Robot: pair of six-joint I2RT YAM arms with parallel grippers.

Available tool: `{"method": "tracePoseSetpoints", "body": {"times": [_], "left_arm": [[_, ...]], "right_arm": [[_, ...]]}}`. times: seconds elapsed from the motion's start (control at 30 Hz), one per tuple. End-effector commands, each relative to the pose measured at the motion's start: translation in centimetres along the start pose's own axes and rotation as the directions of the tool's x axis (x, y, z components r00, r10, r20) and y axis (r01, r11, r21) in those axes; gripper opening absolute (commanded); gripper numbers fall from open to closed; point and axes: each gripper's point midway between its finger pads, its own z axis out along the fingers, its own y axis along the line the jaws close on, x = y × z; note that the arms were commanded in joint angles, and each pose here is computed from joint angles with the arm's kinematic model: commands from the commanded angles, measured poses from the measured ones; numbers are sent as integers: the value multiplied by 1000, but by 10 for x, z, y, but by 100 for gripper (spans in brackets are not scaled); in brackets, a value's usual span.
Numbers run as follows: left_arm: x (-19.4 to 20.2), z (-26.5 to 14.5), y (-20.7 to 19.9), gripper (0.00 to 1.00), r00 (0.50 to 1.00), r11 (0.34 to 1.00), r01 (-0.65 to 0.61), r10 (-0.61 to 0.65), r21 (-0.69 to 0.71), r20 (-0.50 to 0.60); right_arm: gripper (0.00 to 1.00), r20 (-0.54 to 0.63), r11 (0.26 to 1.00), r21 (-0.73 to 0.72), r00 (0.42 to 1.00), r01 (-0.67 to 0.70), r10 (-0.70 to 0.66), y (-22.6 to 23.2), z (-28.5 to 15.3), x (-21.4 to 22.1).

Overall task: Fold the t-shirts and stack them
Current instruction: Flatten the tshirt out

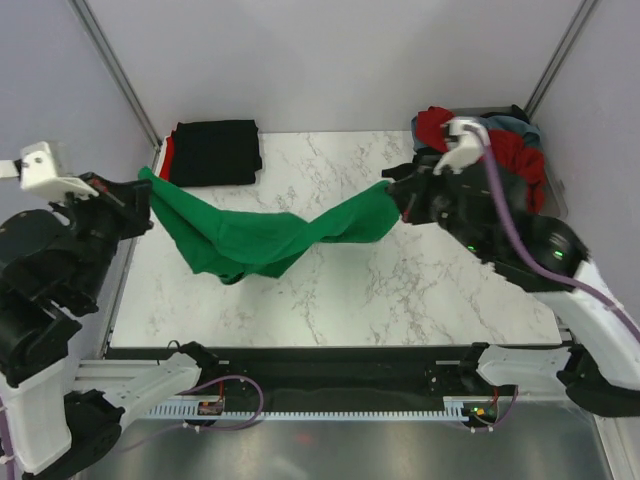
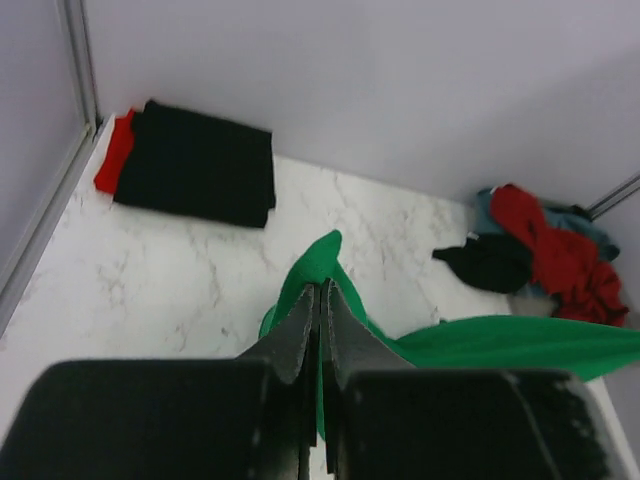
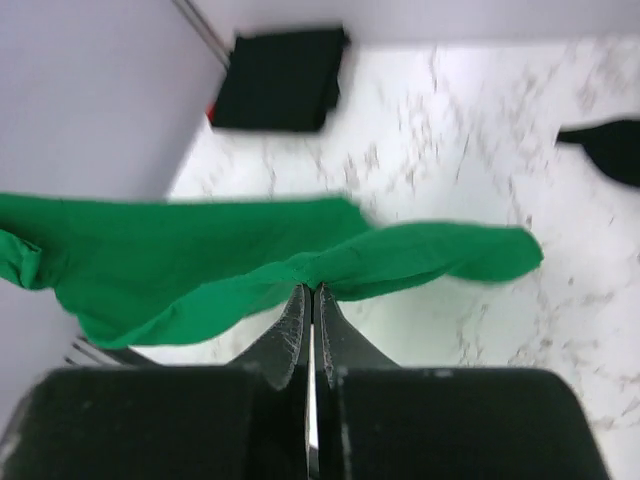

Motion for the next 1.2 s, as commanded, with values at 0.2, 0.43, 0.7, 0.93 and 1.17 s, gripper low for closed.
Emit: {"method": "tracePoseSetpoints", "body": {"times": [0.2,0.43,0.7,0.93,1.17], "left_arm": [[-125,-51,-16,2,938,990,-46,-3,131,346],[-150,-108,-43,2,883,911,-103,-101,400,458],[-185,-180,-57,2,773,788,-227,-212,573,598],[-190,-160,-83,2,776,761,-259,-202,595,597],[-124,19,-107,2,926,932,-113,-26,343,377]], "right_arm": [[0,494,1000,-26,869,-11,22,-49,-170,-129],[0,560,961,-257,826,99,65,-24,-225,-139],[0,688,955,-213,726,206,-3,-25,-272,-157],[0,751,969,-121,658,217,-54,-32,-282,-172],[0,496,907,417,852,-65,-167,-119,-125,-147]]}}
